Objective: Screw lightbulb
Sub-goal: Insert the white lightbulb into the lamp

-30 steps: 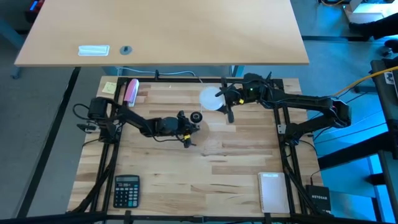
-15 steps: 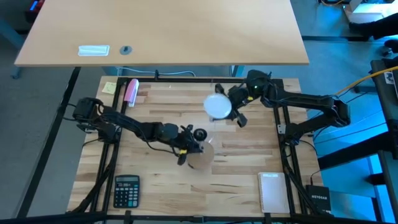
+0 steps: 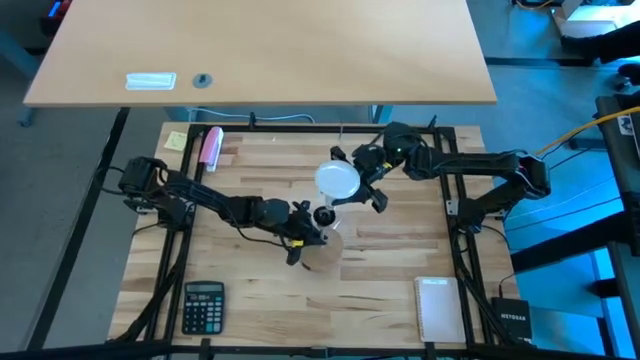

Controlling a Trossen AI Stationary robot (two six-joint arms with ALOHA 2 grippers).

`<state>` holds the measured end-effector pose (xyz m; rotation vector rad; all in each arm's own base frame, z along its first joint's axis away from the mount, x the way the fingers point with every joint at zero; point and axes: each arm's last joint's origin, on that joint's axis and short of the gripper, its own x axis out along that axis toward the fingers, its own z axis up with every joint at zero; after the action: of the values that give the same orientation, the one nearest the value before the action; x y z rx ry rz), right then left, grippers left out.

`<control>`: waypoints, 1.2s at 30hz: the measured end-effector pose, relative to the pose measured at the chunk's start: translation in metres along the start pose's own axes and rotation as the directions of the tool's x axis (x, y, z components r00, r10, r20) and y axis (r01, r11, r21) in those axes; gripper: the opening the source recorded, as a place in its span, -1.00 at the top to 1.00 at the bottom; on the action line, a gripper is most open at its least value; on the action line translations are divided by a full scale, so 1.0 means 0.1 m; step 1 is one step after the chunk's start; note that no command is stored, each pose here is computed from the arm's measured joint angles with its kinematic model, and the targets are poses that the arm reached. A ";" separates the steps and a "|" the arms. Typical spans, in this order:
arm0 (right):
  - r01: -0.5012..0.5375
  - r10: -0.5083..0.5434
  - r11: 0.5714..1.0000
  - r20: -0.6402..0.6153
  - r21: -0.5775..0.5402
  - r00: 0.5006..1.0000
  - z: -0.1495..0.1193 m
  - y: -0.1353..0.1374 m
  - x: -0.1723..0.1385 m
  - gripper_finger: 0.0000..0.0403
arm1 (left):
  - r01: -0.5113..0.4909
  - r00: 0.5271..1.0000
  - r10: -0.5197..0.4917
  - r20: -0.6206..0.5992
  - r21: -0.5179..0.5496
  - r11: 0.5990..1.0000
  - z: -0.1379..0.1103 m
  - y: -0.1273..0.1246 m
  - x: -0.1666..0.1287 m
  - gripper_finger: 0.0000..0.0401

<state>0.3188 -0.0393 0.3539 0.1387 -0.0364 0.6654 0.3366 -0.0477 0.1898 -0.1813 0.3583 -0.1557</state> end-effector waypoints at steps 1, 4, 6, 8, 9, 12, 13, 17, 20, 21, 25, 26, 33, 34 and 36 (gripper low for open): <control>0.001 -0.001 1.000 -0.007 0.008 1.000 -0.03 -0.02 0.01 0.18 | 0.001 1.000 -0.001 0.005 0.003 1.000 0.00 0.00 0.00 0.87; 0.009 -0.006 0.999 -0.039 0.052 0.999 -0.14 -0.09 0.06 0.18 | 0.001 1.000 -0.001 0.011 0.005 1.000 0.01 0.00 0.00 0.87; 0.010 -0.008 0.998 -0.041 0.057 0.999 -0.18 -0.12 0.08 0.18 | 0.000 1.000 0.000 0.007 0.005 1.000 0.01 0.00 0.00 0.87; 0.007 -0.006 0.999 -0.033 0.049 0.999 -0.20 -0.15 0.10 0.18 | 0.001 1.000 -0.001 0.007 0.006 1.000 0.01 0.00 0.00 0.87; 0.007 -0.005 0.999 -0.034 0.050 0.999 -0.21 -0.16 0.10 0.18 | 0.001 1.000 -0.001 0.006 0.006 1.000 0.01 0.00 0.00 0.87; -0.005 0.009 0.997 -0.053 0.072 0.999 -0.27 -0.19 0.12 0.18 | 0.000 1.000 0.000 0.004 0.003 1.000 0.00 0.00 0.00 0.87; -0.014 0.018 0.997 -0.057 0.077 0.998 -0.28 -0.19 0.12 0.18 | 0.000 1.000 0.000 0.005 0.007 1.000 0.00 0.00 0.00 0.87; -0.029 0.033 0.997 -0.054 0.065 0.998 -0.27 -0.18 0.12 0.18 | 0.004 1.000 -0.004 0.028 0.018 1.000 0.03 -0.01 -0.01 0.87; -0.032 0.037 0.997 -0.068 0.074 0.997 -0.28 -0.18 0.12 0.18 | 0.007 0.999 -0.008 0.041 0.017 1.000 0.05 -0.01 -0.01 0.87; -0.030 0.035 0.997 -0.072 0.074 0.997 -0.29 -0.18 0.12 0.18 | 0.007 0.999 -0.008 0.045 0.018 1.000 0.05 -0.01 -0.01 0.87; -0.017 0.023 0.997 -0.086 0.070 0.996 -0.30 -0.18 0.12 0.18 | -0.009 0.999 0.008 0.053 0.011 1.000 0.06 -0.01 -0.02 0.87; -0.016 0.022 0.997 -0.086 0.069 0.996 -0.30 -0.18 0.12 0.18 | -0.018 0.998 0.017 0.056 0.011 1.000 0.06 -0.01 -0.02 0.87; 0.035 -0.030 0.998 -0.106 0.043 0.994 -0.32 -0.20 0.11 0.18 | -0.062 0.996 0.064 0.058 -0.028 0.998 0.08 0.02 -0.02 0.87; 0.042 -0.037 0.998 -0.111 0.042 0.993 -0.33 -0.20 0.11 0.18 | -0.069 0.996 0.071 0.058 -0.029 0.997 0.09 0.02 -0.02 0.87; 0.056 -0.052 0.998 -0.121 0.035 0.991 -0.34 -0.20 0.11 0.18 | -0.092 0.995 0.093 0.044 -0.031 0.995 0.12 0.02 0.00 0.87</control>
<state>0.3394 -0.0439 0.3189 0.1355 0.0953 0.6193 0.3407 -0.0438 0.2003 -0.1962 0.3230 -0.0548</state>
